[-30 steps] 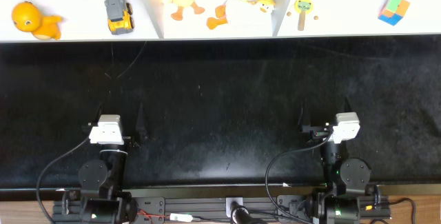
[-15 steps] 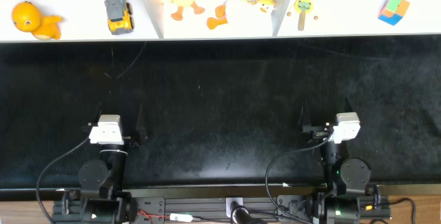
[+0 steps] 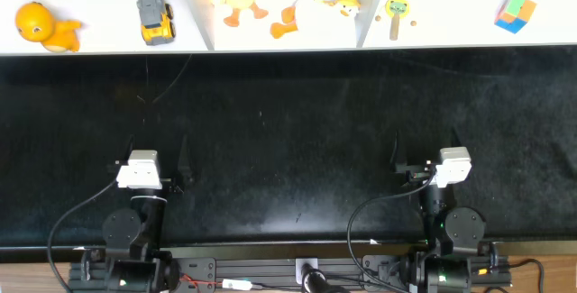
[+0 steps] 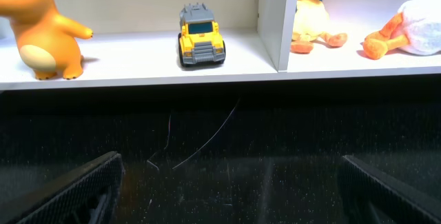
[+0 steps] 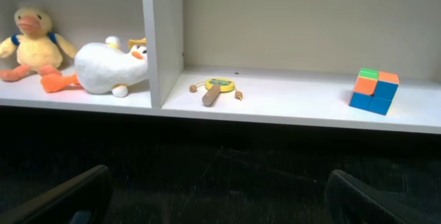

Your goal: Store Toys

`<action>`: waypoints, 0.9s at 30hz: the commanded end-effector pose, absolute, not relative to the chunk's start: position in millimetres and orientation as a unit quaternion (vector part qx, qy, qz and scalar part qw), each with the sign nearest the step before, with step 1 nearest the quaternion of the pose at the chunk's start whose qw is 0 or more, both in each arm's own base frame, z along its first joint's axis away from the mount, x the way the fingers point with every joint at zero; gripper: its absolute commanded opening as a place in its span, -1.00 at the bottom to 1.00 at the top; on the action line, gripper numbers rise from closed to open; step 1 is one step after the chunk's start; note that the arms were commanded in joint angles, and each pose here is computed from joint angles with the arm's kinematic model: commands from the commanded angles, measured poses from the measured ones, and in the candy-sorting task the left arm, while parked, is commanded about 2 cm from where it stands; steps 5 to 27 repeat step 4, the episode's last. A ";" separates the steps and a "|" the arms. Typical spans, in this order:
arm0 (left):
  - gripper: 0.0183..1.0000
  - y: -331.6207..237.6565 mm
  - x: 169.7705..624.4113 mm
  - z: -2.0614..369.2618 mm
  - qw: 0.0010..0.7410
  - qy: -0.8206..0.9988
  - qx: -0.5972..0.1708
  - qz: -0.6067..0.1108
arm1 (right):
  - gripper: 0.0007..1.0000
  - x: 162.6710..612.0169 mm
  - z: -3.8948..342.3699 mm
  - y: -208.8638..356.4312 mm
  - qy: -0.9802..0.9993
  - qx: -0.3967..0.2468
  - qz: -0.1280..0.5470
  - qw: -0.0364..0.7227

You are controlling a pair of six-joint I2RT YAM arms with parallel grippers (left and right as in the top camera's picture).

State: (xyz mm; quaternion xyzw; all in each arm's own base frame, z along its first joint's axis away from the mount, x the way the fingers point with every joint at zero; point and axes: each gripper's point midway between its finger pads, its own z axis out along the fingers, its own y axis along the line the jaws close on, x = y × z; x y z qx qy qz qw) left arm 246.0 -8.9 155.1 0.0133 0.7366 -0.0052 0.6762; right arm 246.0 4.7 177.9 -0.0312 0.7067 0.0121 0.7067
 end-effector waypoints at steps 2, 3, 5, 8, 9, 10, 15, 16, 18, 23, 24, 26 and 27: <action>1.00 -12.0 245.5 156.2 0.679 0.734 0.025 -0.004 | 0.99 246.4 174.0 2.6 0.708 -0.025 0.011 0.706; 1.00 -12.0 245.5 156.2 0.679 0.734 0.025 -0.004 | 0.99 246.4 174.1 2.6 0.708 -0.025 0.011 0.706; 1.00 -12.0 245.5 156.2 0.679 0.734 0.025 -0.004 | 0.99 246.4 174.1 2.6 0.708 -0.025 0.011 0.706; 1.00 -12.0 245.5 156.2 0.679 0.734 0.025 -0.004 | 0.99 246.4 174.1 2.6 0.708 -0.025 0.011 0.706; 1.00 -12.0 245.5 156.2 0.679 0.734 0.025 -0.004 | 0.99 246.4 174.1 2.6 0.708 -0.025 0.011 0.706; 1.00 -12.0 245.5 156.2 0.679 0.734 0.025 -0.004 | 0.99 246.4 174.1 2.6 0.708 -0.025 0.011 0.706; 1.00 -12.0 245.5 156.2 0.679 0.734 0.025 -0.004 | 0.99 246.4 174.1 2.6 0.708 -0.025 0.011 0.706; 1.00 -12.0 245.5 156.2 0.679 0.734 0.025 -0.004 | 0.99 246.4 174.1 2.6 0.708 -0.025 0.011 0.706; 1.00 -12.0 245.5 156.2 0.679 0.734 0.025 -0.004 | 0.99 246.4 174.1 2.6 0.708 -0.025 0.011 0.706; 1.00 -12.0 245.5 156.2 0.679 0.734 0.025 -0.004 | 0.99 246.4 174.1 2.6 0.708 -0.025 0.011 0.706; 1.00 -12.0 245.5 156.2 0.679 0.734 0.025 -0.004 | 0.99 246.4 174.1 2.6 0.708 -0.025 0.011 0.706; 1.00 -12.0 245.5 156.2 0.679 0.734 0.025 -0.004 | 0.99 246.4 174.1 2.6 0.708 -0.025 0.011 0.706; 1.00 -12.0 245.5 156.2 0.679 0.734 0.025 -0.004 | 0.99 246.4 174.1 2.6 0.708 -0.025 0.011 0.706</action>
